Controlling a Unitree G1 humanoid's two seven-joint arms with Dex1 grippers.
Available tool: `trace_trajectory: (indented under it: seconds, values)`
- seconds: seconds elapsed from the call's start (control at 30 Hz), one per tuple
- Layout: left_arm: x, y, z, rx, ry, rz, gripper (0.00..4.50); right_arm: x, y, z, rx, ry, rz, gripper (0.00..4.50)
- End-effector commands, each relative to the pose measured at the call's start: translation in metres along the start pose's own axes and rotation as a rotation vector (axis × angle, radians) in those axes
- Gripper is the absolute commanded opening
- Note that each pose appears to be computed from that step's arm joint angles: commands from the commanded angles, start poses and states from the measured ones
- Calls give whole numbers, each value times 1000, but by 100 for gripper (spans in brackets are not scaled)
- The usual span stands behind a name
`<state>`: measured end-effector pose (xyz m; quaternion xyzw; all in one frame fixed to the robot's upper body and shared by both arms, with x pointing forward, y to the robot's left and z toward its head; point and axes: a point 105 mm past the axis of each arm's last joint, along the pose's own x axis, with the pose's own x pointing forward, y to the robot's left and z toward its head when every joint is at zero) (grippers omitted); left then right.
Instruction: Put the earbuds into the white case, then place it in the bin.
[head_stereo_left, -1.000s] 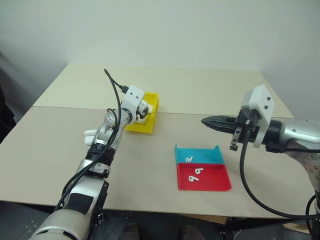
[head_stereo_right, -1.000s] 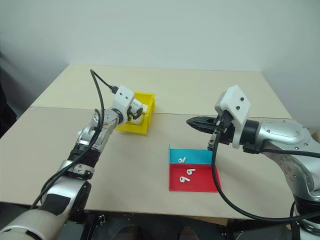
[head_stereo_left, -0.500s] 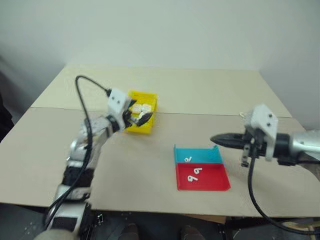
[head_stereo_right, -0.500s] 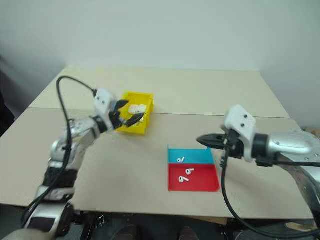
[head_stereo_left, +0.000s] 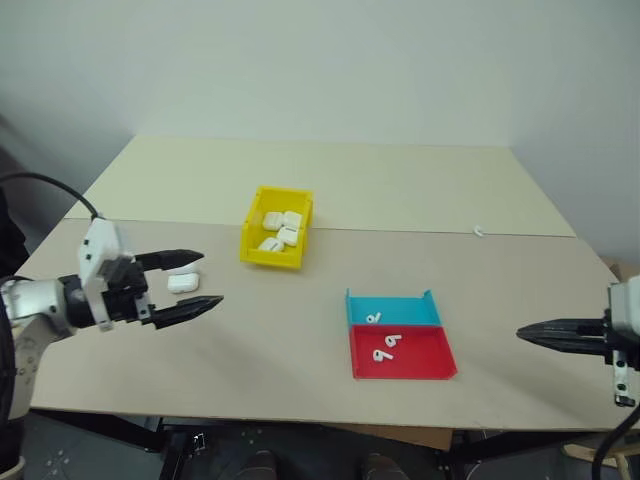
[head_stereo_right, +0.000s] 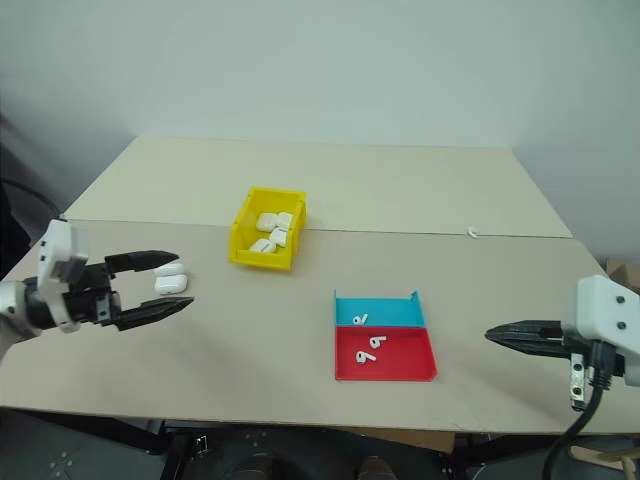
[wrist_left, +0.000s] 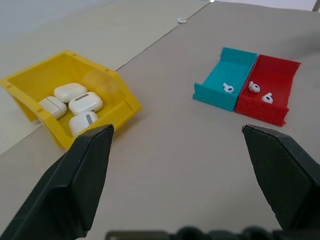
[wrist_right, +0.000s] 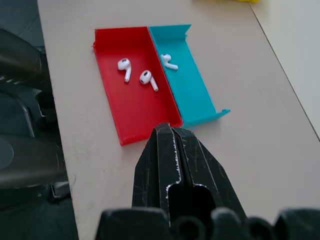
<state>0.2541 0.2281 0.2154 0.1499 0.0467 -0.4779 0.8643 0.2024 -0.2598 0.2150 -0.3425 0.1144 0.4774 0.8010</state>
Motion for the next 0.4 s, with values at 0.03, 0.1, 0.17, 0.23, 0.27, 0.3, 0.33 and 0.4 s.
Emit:
trace_trajectory:
  seconds: [0.03, 0.1, 0.17, 0.23, 0.27, 0.3, 0.33, 0.4]
  values:
    - [-13, -1, 15, 47, -30, -2, 448, -10, -8, -1, -24, 12, -62, 0]
    - [-15, -1, 16, 53, -35, 8, 448, -10, -8, -2, -22, 12, -61, 0]
    - [-14, -2, 16, 64, -28, 12, 448, -9, -9, -2, -24, 11, -58, 0]
    - [-14, -4, 17, 73, -24, 6, 448, -7, -9, -2, -25, 7, -54, 0]
    - [-15, -5, 17, 74, -23, 5, 448, -6, -9, -1, -27, 6, -52, 0]
    - [-15, -4, 17, 76, -24, 7, 448, -5, -9, -1, -31, 8, -48, 0]
    - [-16, -4, 17, 82, -21, 11, 448, -5, -9, -1, -36, 13, -46, 0]
    - [-17, -3, 17, 89, -15, 14, 448, -3, -9, 0, -42, 14, -43, 0]
